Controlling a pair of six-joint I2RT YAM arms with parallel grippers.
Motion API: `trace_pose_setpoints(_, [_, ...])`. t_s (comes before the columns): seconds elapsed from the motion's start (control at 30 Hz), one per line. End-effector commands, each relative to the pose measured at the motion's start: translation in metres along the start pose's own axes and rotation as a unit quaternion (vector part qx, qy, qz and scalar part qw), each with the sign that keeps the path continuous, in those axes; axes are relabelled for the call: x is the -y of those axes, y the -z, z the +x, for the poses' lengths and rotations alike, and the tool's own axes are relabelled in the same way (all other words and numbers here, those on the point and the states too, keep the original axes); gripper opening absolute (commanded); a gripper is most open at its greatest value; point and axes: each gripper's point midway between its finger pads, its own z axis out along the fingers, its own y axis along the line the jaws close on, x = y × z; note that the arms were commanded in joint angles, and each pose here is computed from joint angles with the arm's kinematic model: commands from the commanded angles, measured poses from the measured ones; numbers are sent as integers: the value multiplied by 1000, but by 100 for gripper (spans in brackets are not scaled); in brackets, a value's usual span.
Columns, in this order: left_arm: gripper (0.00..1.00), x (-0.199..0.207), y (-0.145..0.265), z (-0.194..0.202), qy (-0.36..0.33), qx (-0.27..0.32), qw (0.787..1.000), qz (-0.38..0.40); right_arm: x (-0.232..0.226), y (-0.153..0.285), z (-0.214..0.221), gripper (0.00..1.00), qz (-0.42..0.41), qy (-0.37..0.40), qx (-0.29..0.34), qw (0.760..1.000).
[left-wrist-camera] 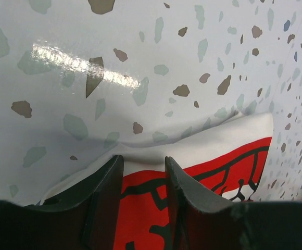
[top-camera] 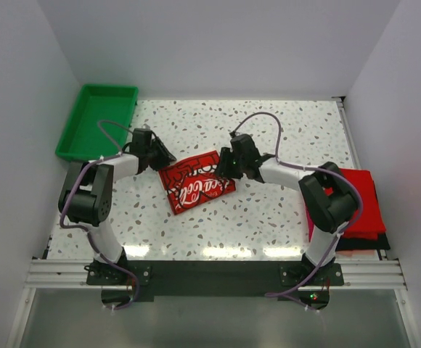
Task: Fold and stack the t-shirts
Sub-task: Fold the tshirt
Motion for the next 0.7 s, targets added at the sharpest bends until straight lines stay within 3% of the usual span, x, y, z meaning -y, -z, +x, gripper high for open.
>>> trace_pose_setpoints(0.0, [43,11,7,-16,-15,18,1000,15,-34,41,-47,45,-40,14,66,997])
trace_pose_setpoints(0.13, [49,35,26,-31,-30,40,998,47,-45,64,-54,46,-62,9,85,994])
trace_pose_setpoints(0.3, [51,72,56,-29,-67,61,993,80,-57,77,-34,46,-93,4,71,993])
trace_pose_setpoints(0.67, [36,100,68,72,-95,-12,985,141,-36,48,18,45,-82,-16,18,996])
